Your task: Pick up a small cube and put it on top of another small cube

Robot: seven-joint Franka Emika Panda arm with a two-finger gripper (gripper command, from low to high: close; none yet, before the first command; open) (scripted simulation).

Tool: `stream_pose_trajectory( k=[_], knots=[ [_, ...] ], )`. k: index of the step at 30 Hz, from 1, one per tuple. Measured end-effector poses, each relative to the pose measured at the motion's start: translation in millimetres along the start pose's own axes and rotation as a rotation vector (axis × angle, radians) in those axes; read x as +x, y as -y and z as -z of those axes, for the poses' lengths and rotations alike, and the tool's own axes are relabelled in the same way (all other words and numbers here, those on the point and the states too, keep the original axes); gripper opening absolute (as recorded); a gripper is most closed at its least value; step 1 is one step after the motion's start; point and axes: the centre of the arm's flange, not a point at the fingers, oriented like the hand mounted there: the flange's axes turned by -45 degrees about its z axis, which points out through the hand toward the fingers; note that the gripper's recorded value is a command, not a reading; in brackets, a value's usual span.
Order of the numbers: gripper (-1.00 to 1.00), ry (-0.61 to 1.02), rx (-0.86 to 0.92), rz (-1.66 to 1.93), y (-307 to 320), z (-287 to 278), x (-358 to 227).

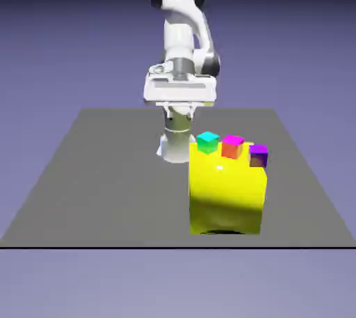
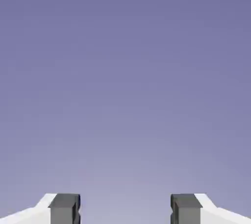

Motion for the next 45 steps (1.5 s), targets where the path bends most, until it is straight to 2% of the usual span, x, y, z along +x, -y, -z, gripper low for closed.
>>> stream_pose_trajectory(
  k=[12, 24, 34, 45],
  knots=[
    [0.00, 0.068, 0.088, 0.161, -90, 0, -39],
    [0.00, 0.103, 0.284, 0.321, -147, -24, -110],
    [0.00, 0.074, 0.510, 0.451, -162, -57, -184],
    [0.00, -0.046, 0.793, 0.577, -139, -95, -274]
  ],
)
